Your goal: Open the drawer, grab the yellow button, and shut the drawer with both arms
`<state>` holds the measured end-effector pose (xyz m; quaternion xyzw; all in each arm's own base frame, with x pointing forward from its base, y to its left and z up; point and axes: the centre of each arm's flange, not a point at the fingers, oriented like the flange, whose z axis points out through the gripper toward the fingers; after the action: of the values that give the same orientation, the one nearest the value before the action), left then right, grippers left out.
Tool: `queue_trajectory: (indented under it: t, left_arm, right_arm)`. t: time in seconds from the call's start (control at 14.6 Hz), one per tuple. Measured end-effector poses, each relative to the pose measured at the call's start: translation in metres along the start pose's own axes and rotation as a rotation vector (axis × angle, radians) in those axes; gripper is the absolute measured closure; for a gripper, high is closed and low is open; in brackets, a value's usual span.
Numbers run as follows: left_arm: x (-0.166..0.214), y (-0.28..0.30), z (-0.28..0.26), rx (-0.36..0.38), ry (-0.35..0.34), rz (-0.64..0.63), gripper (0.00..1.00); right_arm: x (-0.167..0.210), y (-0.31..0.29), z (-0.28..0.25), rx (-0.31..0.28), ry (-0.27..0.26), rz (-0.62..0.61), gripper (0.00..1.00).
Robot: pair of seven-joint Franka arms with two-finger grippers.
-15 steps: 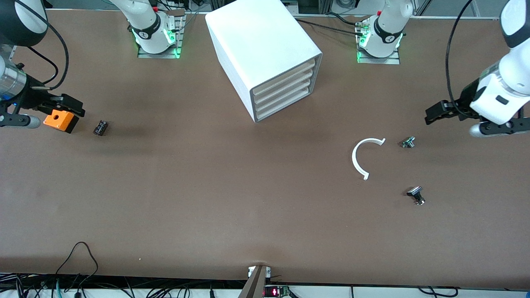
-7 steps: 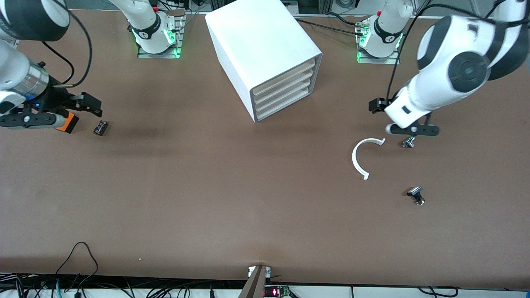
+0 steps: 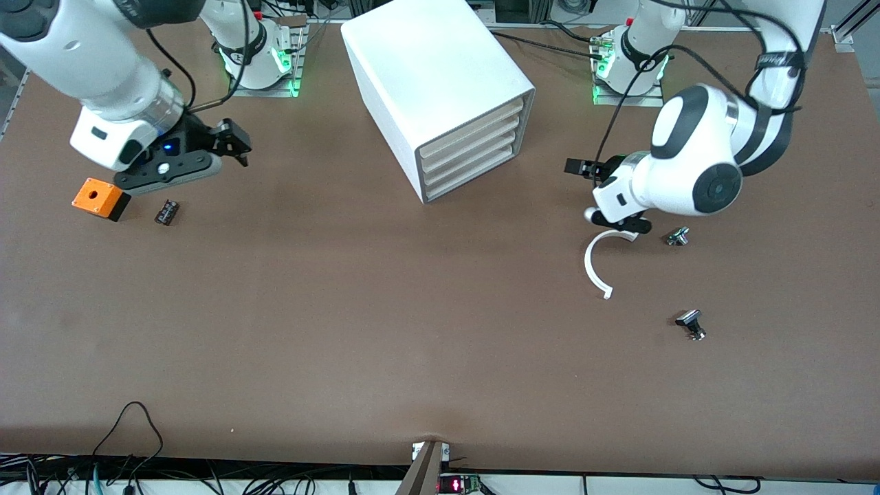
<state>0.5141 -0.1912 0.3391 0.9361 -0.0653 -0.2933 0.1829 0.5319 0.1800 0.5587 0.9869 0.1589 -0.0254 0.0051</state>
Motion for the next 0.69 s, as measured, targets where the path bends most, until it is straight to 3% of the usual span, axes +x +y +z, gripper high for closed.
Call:
queue_trajectory:
  t: [0.21,0.48,0.69]
  left_arm:
    - [0.012,0.006,0.04,-0.202,-0.111,0.012,0.0]
    - [0.007,0.035,0.071,-0.403,-0.171,0.091,0.0]
    - [-0.001,0.048,0.092,-0.483,-0.187,0.202,0.0]
  right_arm:
    - [0.001,0.002,0.001,0.0,0.004,-0.125,0.0]
    - [0.011,-0.001,0.004,-0.004,0.045,-0.387,0.0]
    - [0.017,-0.009,0.014,-0.001,0.04,-0.585,0.0]
